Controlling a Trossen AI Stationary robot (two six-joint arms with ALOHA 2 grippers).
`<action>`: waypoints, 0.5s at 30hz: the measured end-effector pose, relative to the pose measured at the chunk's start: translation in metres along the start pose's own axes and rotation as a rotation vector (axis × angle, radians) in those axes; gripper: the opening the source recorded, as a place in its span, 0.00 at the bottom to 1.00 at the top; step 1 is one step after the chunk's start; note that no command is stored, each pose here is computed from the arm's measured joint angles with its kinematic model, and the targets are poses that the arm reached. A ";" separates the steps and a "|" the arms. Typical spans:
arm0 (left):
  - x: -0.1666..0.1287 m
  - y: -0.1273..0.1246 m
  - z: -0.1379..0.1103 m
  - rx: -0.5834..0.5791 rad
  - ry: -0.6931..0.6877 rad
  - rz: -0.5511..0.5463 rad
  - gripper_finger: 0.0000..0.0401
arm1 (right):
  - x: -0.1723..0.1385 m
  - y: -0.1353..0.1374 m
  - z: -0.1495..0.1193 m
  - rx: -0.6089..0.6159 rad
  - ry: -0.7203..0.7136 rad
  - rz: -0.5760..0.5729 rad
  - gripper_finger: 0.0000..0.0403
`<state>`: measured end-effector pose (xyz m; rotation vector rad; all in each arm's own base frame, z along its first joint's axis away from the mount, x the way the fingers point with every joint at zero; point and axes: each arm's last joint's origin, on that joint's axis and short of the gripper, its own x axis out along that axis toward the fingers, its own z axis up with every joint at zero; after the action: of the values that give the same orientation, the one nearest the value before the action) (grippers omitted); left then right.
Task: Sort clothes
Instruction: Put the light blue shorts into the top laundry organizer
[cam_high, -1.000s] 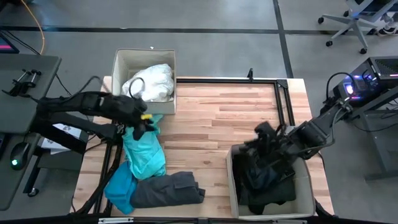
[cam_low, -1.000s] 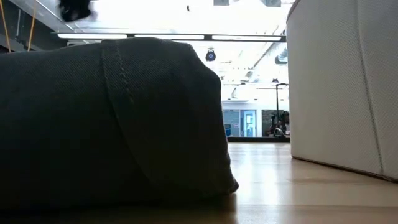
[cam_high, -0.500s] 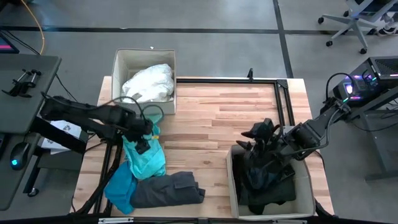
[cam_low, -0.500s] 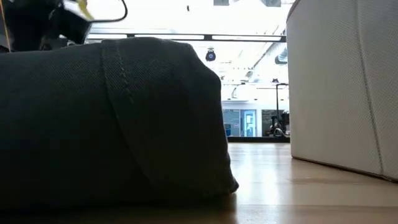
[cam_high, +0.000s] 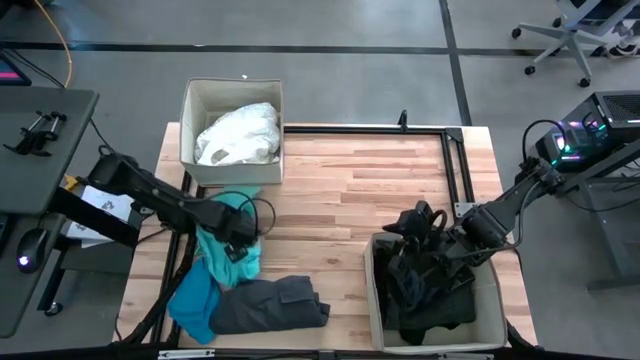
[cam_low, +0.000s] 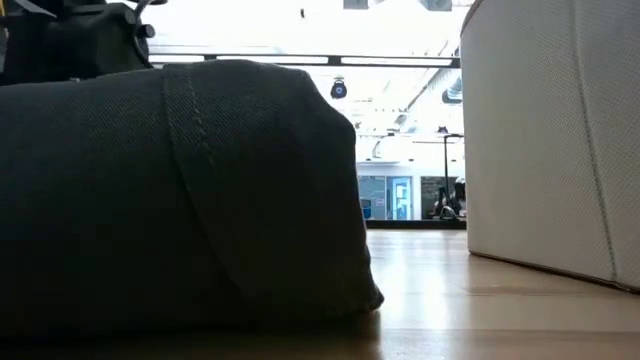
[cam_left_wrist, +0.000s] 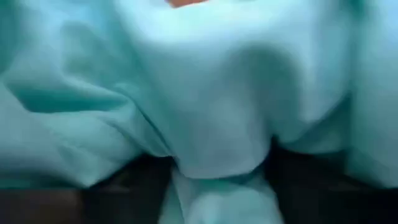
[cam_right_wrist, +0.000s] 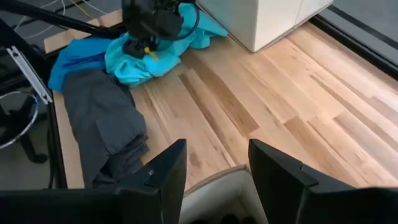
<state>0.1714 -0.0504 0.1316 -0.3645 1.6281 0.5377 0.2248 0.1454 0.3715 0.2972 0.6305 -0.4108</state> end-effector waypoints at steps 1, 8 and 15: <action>0.002 -0.003 0.001 0.002 0.000 0.008 0.51 | 0.000 0.000 0.000 -0.007 0.000 0.001 0.41; -0.028 -0.018 0.012 0.034 -0.087 -0.023 0.04 | -0.001 0.000 0.001 -0.029 -0.041 -0.027 0.41; -0.124 -0.015 0.016 0.042 -0.230 -0.013 0.01 | -0.001 -0.001 0.002 -0.079 -0.071 -0.049 0.41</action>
<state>0.2087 -0.0639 0.2509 -0.2713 1.4120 0.5156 0.2248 0.1440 0.3731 0.1915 0.5837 -0.4410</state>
